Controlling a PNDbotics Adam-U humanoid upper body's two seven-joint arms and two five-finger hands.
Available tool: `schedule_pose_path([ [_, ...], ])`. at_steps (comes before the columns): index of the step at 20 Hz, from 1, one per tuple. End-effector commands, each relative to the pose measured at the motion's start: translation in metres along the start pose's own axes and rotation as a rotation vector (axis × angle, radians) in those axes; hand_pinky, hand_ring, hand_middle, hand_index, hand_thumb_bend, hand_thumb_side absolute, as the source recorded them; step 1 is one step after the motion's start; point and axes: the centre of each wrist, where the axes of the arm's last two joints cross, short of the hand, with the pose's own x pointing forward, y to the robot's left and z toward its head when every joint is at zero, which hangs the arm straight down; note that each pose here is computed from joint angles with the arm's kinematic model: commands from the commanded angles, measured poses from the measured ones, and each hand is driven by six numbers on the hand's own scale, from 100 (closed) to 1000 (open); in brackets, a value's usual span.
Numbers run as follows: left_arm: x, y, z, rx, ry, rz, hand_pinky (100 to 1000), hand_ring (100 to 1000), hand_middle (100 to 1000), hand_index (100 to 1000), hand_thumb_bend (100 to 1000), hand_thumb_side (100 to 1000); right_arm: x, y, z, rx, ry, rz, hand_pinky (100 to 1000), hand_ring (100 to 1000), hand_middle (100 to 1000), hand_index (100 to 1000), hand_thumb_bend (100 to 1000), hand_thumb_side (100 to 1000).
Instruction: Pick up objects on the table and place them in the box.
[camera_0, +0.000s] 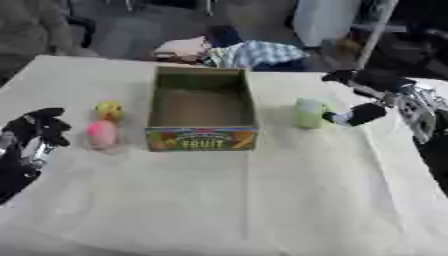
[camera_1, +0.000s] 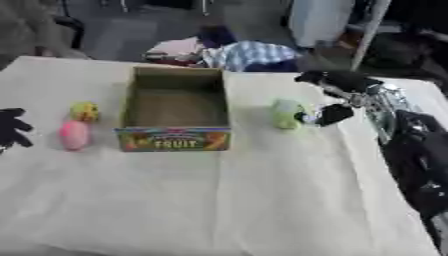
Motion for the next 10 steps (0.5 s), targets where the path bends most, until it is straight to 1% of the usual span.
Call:
schedule_pose_path([
  [1, 0.004, 0.003, -0.003, -0.004, -0.019, -0.009, 1000, 557, 620, 850, 227, 756, -0.005, -0.013, 0.001, -0.025, 0.038, 0.007, 790, 922, 934, 1000, 317, 662],
  [7, 0.004, 0.002, -0.003, -0.006, -0.022, -0.005, 1000, 557, 620, 850, 227, 757, 0.001, -0.003, -0.007, -0.018, 0.064, -0.024, 788, 915, 928, 1000, 282, 671],
  [8, 0.004, 0.002, -0.003, -0.006, -0.023, -0.004, 1000, 557, 620, 850, 227, 757, 0.002, -0.002, -0.008, -0.016, 0.069, -0.028, 788, 914, 927, 1000, 284, 661],
  [10, 0.005, 0.002, -0.004, -0.007, -0.025, -0.002, 1000, 557, 620, 850, 226, 758, 0.003, 0.002, -0.011, -0.012, 0.084, -0.040, 787, 913, 926, 1000, 263, 683],
])
